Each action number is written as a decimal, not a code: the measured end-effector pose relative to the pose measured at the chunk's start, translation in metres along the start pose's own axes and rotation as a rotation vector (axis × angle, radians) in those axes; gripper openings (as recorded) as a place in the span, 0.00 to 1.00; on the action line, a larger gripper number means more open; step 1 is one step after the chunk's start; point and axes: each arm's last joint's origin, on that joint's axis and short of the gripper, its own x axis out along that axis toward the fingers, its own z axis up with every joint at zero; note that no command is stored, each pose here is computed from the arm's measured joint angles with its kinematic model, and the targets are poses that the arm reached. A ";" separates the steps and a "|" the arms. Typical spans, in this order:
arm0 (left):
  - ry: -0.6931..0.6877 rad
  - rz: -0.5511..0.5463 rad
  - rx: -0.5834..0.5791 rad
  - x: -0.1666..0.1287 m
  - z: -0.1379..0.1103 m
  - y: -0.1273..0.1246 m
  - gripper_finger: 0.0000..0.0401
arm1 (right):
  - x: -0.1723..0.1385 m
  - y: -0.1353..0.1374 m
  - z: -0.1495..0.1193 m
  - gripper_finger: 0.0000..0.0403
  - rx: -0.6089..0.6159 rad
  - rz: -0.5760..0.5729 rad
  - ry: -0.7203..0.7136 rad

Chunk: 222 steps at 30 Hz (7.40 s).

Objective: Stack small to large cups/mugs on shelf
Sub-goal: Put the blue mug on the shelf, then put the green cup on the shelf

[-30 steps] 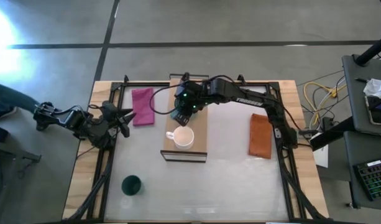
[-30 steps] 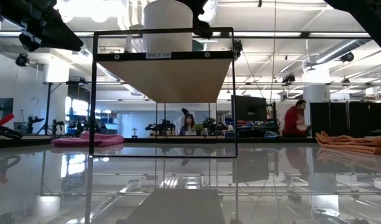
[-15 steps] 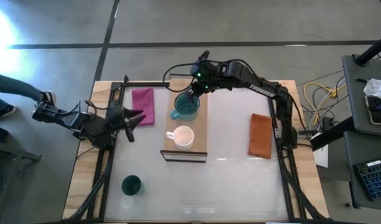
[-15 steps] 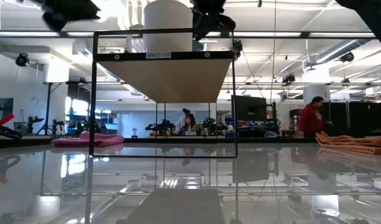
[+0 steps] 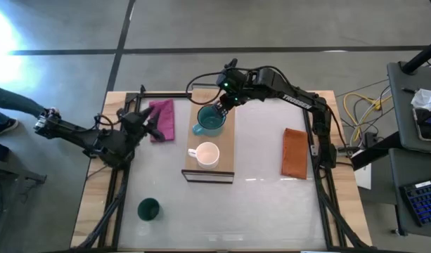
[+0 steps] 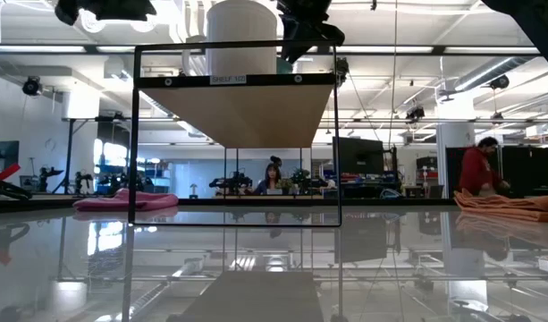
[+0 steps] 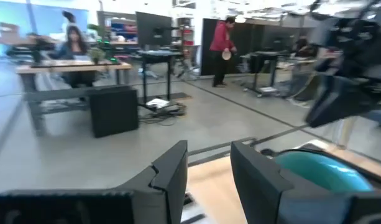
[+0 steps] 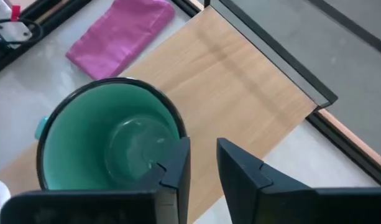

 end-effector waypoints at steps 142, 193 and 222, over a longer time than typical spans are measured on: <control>0.884 -0.441 0.030 0.084 -0.033 0.029 0.03 | 0.037 -0.079 0.000 0.11 0.088 -0.040 0.041; 1.478 -0.735 0.284 -0.105 -0.060 -0.060 0.34 | -0.017 -0.086 -0.091 0.54 0.034 -0.130 0.256; 1.501 -0.623 0.320 -0.106 -0.075 -0.065 0.08 | -0.028 -0.088 -0.094 0.54 0.045 -0.089 0.152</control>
